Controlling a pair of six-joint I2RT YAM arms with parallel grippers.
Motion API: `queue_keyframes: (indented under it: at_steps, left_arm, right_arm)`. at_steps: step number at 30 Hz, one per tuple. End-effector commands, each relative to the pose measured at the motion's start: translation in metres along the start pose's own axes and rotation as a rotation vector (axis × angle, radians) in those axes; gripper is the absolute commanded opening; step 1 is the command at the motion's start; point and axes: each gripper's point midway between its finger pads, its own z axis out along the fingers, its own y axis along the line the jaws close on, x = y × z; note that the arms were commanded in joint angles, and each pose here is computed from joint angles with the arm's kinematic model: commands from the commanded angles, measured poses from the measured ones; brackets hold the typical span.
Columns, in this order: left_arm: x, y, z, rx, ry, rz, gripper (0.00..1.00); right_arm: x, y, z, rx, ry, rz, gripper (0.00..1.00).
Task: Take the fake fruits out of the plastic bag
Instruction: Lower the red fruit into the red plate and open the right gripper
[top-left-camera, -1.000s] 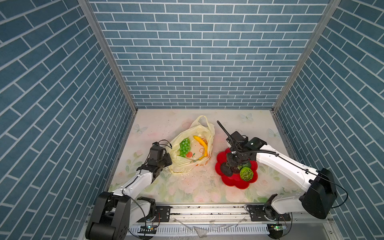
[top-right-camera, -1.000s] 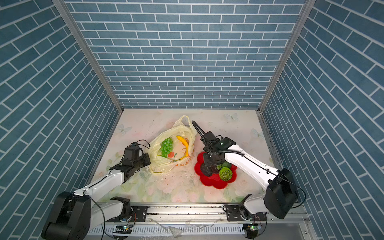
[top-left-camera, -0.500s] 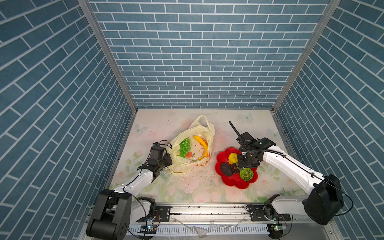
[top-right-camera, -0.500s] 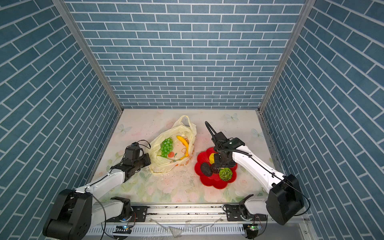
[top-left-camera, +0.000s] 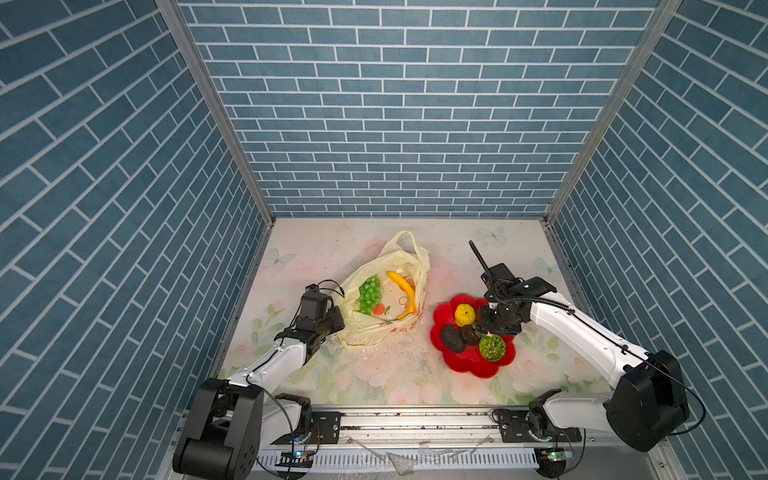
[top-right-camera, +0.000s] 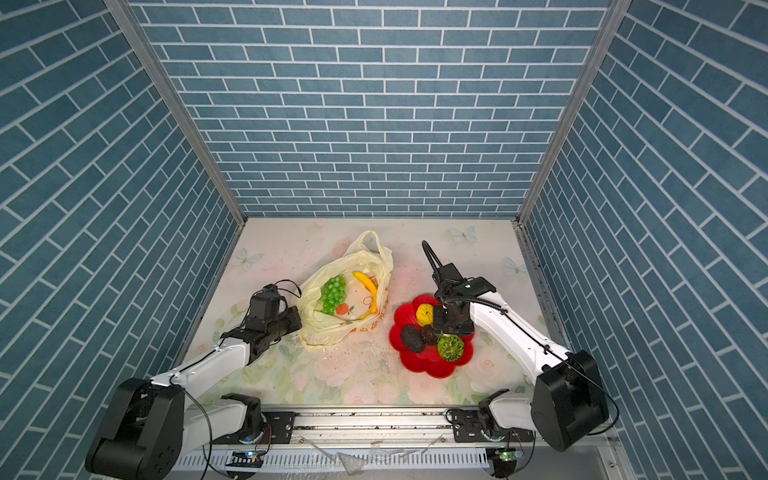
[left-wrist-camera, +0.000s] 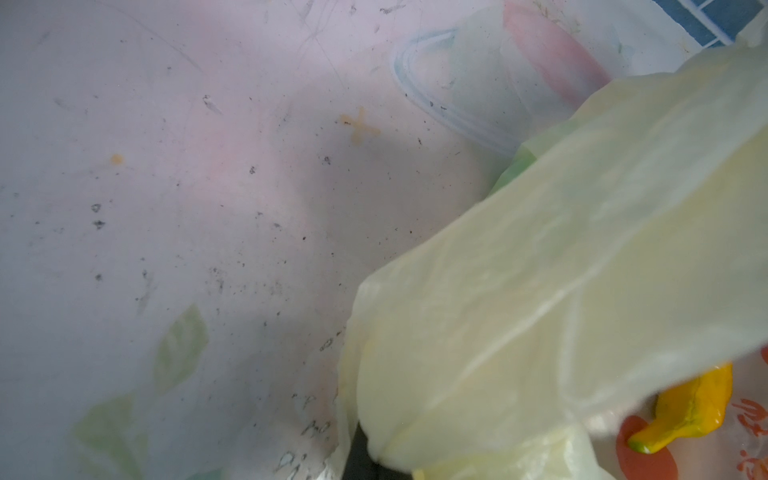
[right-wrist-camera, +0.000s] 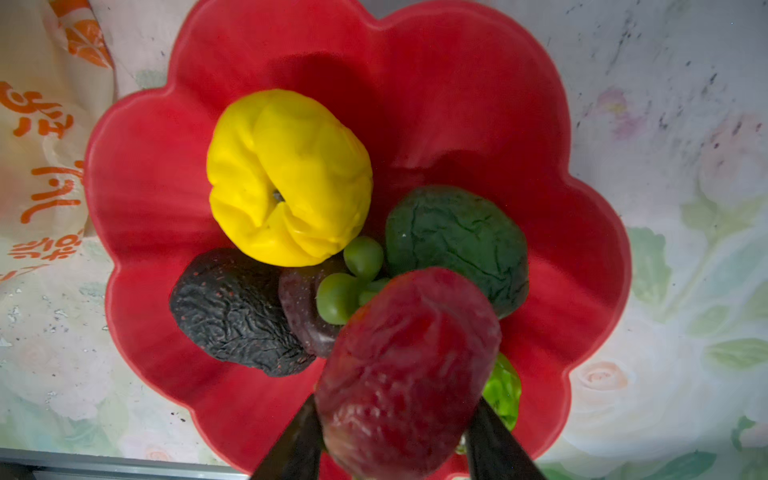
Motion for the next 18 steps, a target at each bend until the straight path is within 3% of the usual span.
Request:
queue_keyframes:
  at_steps: [1, 9, 18]
  left_arm:
    - [0.0048, 0.0041, 0.0008, -0.005, 0.008, 0.005, 0.0]
    - [0.0043, 0.0041, 0.0005, -0.005, 0.006, 0.006, 0.0]
    - [0.0046, 0.0041, 0.0006, -0.004, 0.006, 0.006, 0.0]
  right_arm:
    - [0.0083, 0.0016, 0.0107, -0.017, 0.047, 0.034, 0.55]
    - [0.0087, -0.0022, 0.0079, 0.0, 0.038, 0.034, 0.67]
    - [0.0064, -0.0043, 0.002, 0.011, 0.019, 0.028, 0.7]
